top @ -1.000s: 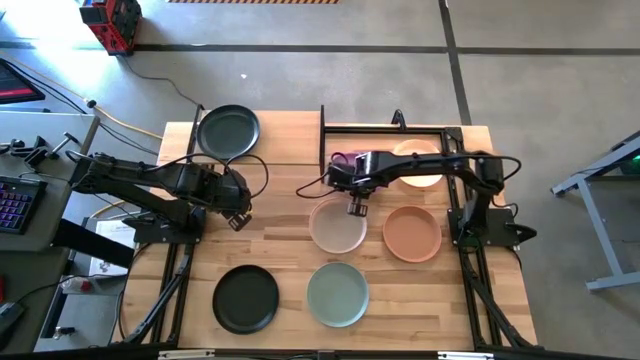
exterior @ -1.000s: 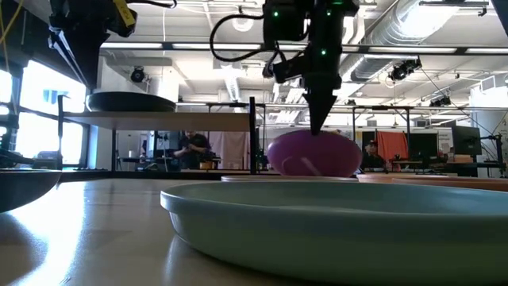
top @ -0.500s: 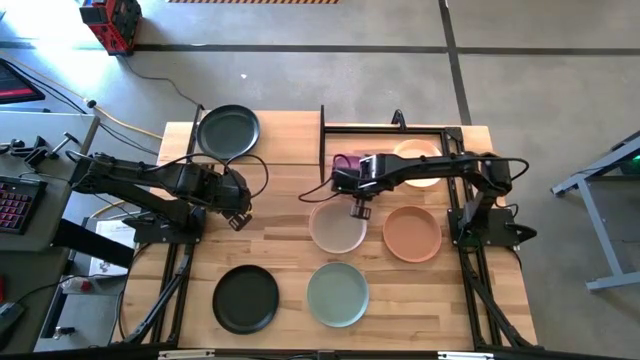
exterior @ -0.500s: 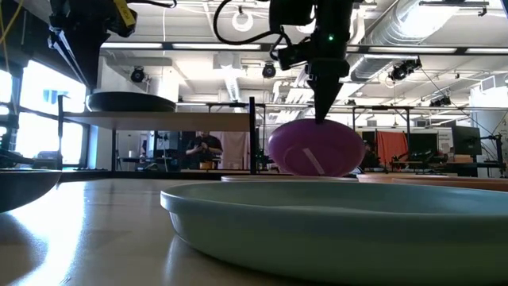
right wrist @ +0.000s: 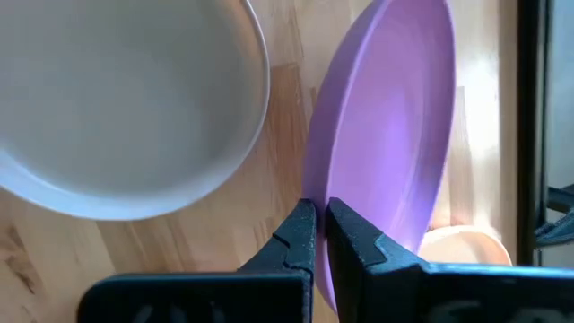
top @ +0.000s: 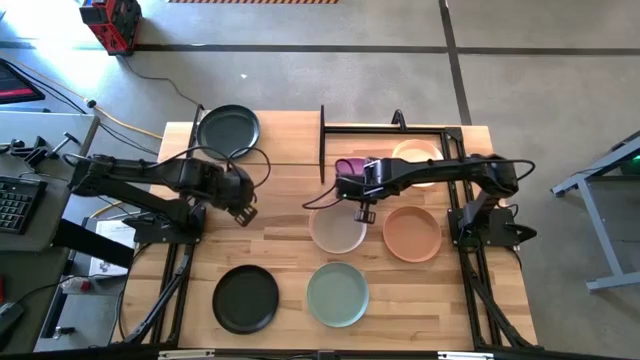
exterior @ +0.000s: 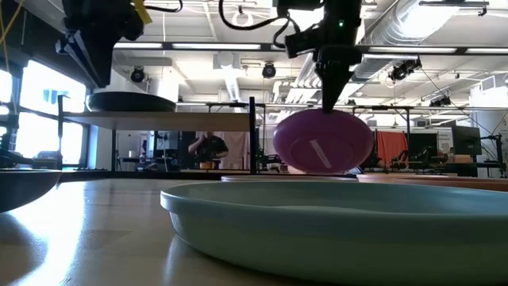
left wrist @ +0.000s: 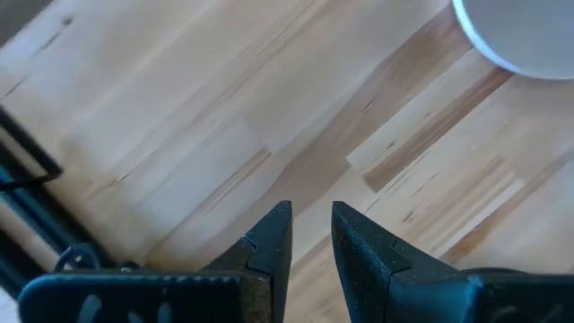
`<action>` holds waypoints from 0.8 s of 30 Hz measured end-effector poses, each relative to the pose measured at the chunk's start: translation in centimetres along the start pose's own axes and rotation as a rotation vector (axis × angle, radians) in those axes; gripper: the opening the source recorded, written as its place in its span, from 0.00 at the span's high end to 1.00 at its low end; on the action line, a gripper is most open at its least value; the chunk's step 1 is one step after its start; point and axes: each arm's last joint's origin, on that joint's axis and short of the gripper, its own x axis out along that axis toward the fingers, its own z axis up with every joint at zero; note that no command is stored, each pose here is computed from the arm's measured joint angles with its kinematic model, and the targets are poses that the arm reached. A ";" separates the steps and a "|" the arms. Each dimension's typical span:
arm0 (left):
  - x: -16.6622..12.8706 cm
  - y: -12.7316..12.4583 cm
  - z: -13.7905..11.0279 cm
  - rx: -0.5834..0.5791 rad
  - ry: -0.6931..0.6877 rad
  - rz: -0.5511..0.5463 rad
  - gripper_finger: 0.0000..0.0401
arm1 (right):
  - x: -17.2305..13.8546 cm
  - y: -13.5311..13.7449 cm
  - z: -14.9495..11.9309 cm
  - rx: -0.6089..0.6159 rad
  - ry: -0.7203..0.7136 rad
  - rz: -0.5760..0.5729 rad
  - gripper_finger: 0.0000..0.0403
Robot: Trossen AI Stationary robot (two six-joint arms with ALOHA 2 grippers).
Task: Place and stack plates onto a shelf
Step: Stack the violet plate on top of the black plate on the shelf
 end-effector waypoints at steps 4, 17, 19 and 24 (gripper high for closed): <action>0.2 0.2 0.9 -0.001 -0.003 -0.051 0.82 | -0.7 0.2 -0.2 -0.005 -0.021 0.000 1.00; 0.6 1.7 3.1 -0.104 0.014 -0.151 0.82 | -3.1 1.0 -1.2 -0.026 -0.086 0.029 1.00; 0.7 1.9 3.4 -0.121 0.009 -0.159 0.82 | -3.5 1.2 -1.5 -0.022 -0.086 0.033 1.00; 0.7 2.1 3.9 -0.123 0.019 -0.222 0.82 | -3.9 2.0 -2.0 -0.050 -0.065 0.035 1.00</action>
